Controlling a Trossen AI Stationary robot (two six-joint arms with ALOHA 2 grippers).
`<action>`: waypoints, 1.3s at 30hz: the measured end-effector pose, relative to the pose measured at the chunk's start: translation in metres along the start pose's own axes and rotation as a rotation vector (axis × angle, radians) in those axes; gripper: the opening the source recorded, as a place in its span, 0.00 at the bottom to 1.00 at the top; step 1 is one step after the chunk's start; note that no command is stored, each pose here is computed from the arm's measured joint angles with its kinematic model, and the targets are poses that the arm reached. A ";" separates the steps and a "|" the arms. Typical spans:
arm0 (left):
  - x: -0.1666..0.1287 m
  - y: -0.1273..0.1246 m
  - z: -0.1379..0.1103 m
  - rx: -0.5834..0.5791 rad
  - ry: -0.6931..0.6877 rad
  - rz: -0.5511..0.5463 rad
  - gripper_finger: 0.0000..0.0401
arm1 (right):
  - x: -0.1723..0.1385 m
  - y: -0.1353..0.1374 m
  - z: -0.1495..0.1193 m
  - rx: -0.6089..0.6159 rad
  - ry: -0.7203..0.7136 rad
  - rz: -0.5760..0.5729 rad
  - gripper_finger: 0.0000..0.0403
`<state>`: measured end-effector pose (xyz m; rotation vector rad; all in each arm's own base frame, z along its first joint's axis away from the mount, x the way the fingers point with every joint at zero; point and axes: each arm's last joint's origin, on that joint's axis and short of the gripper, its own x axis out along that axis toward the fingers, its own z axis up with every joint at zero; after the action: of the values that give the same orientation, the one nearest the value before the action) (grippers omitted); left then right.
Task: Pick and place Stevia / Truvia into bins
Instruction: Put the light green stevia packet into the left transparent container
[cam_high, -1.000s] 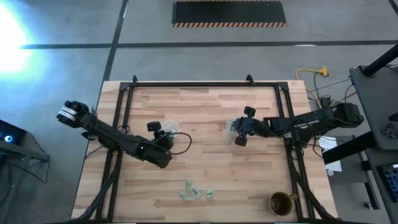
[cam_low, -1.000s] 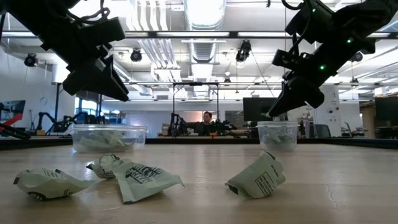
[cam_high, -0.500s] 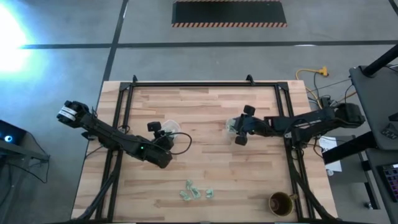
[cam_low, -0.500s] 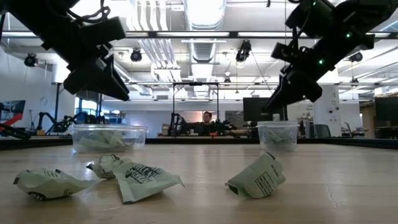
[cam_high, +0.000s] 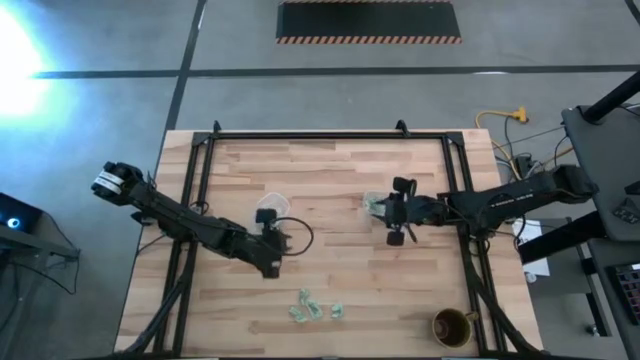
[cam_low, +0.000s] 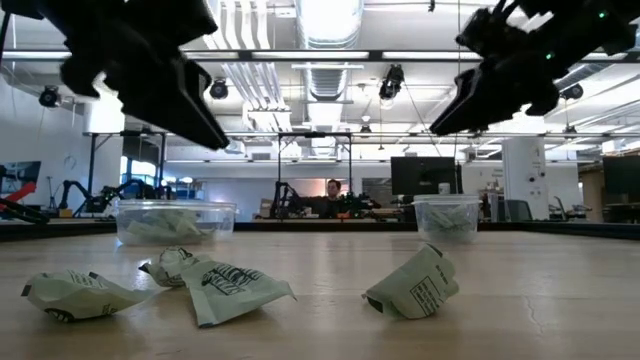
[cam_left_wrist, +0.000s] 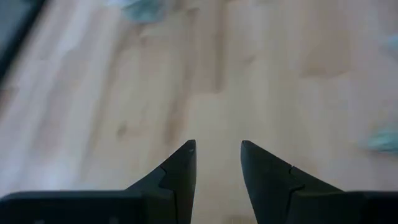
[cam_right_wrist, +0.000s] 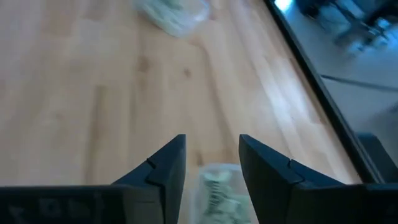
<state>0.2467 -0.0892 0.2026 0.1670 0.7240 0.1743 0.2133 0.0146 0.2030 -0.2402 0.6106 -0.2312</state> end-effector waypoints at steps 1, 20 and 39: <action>0.000 -0.002 0.002 -0.005 -0.016 -0.037 0.27 | -0.002 0.002 0.001 -0.005 -0.010 0.024 0.34; -0.038 -0.071 -0.002 0.082 -0.186 -0.396 0.27 | -0.005 0.023 0.000 -0.040 -0.023 0.134 0.32; 0.022 -0.130 -0.043 0.144 -0.142 -0.438 0.27 | -0.005 0.024 0.000 -0.021 -0.026 0.164 0.30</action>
<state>0.2475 -0.2072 0.1289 0.1525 0.6154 -0.3058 0.2126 0.0392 0.1991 -0.2122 0.6040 -0.0639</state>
